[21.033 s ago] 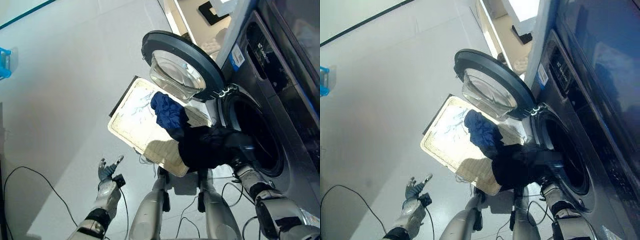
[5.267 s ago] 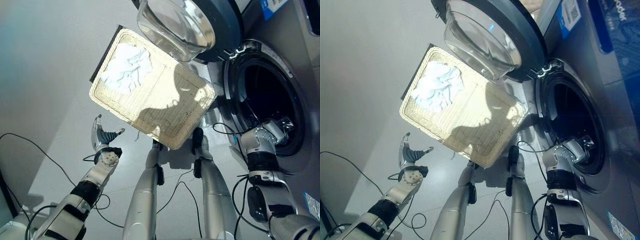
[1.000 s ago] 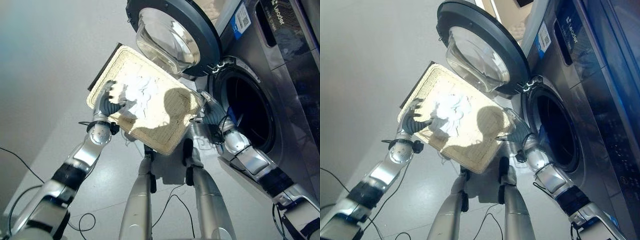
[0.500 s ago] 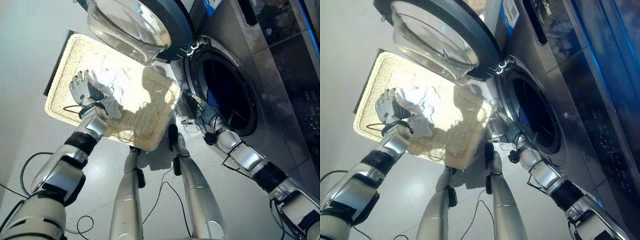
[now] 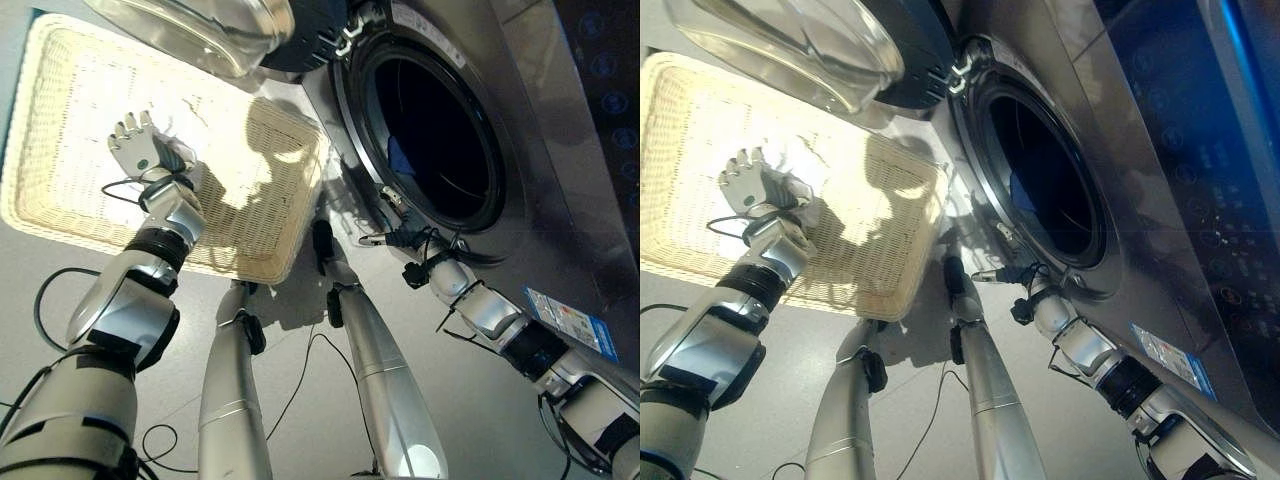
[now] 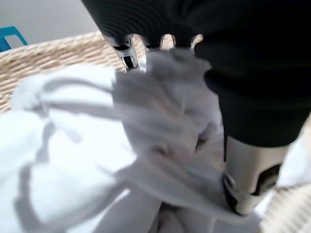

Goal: Put the clothes into the washing machine.

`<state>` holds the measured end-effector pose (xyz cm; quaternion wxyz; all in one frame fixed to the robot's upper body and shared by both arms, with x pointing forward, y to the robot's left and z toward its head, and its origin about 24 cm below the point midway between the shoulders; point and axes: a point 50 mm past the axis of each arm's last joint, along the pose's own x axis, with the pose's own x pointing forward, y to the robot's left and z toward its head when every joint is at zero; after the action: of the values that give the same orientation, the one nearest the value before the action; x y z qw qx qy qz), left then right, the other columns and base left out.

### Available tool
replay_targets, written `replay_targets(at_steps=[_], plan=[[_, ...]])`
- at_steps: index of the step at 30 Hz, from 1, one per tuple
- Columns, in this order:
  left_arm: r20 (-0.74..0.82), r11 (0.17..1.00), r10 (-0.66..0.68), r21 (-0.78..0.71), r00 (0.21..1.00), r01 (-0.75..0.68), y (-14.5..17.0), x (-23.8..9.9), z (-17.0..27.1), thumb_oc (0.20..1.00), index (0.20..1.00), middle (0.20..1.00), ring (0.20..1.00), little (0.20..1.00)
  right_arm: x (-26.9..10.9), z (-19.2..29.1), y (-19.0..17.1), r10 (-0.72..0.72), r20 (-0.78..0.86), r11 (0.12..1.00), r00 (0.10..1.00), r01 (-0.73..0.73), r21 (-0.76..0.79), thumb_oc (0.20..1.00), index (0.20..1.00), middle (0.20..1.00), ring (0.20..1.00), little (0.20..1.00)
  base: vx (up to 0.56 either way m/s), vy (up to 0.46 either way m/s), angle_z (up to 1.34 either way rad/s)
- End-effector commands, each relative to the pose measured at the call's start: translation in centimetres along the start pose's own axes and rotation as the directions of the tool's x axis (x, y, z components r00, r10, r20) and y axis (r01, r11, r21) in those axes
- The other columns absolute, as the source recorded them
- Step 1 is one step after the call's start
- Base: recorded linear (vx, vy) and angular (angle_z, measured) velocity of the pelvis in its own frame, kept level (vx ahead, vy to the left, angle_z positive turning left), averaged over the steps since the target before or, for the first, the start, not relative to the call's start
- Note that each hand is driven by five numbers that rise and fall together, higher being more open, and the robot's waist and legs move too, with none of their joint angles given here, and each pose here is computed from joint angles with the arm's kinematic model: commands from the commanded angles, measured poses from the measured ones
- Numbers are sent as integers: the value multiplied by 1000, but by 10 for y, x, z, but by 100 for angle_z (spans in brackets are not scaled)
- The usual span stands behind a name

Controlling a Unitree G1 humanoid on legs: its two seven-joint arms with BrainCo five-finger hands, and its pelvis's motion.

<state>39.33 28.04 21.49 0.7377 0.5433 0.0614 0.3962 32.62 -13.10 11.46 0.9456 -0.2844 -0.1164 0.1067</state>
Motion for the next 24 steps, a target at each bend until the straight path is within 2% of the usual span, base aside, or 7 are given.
replay_targets(at_steps=[1, 2, 6, 10, 16, 20, 24], plan=[[-210, 966, -249, 13, 946, 257, -29, -6, -51, 796, 796, 796, 796, 796, -7, 9, 7, -11, 66, 997, 998, 6, 73, 1000, 1000, 1000, 1000, 1000, 57, 31, -5], [-240, 931, -353, 7, 904, 366, -42, -11, -64, 200, 200, 200, 200, 200, -7, 10, 8, -3, 68, 997, 998, -2, 71, 1000, 1000, 1000, 1000, 1000, -5, 21, -8], [-266, 824, -378, 341, 887, 453, -50, -17, -89, 200, 200, 200, 200, 200, -10, 8, 6, 10, 67, 998, 998, -14, 57, 1000, 1000, 1000, 1000, 1000, -10, 26, -4], [-242, 791, -377, 418, 894, 447, -58, -24, -102, 200, 200, 200, 200, 200, -13, 6, 5, 14, 78, 999, 997, -17, 49, 1000, 1000, 1000, 1000, 1000, -9, -2, 1], [2, 974, -193, 125, 981, 191, -61, -32, -77, 200, 200, 200, 200, 200, -20, 6, 13, -24, 111, 999, 993, 22, 23, 1000, 1000, 1000, 1000, 1000, -78, -86, 7], [54, 988, -151, 27, 987, 149, -60, -38, -68, 200, 200, 200, 200, 200, -24, 3, 12, -59, 109, 998, 992, 56, 31, 1000, 1000, 1000, 1000, 1000, -36, -101, 22], [158, 957, -103, -254, 982, 141, -63, -64, -50, 200, 200, 200, 200, 200, -25, 5, 10, -127, 113, 991, 985, 123, 47, 1000, 1000, 1000, 1000, 1000, -60, -176, 32]])
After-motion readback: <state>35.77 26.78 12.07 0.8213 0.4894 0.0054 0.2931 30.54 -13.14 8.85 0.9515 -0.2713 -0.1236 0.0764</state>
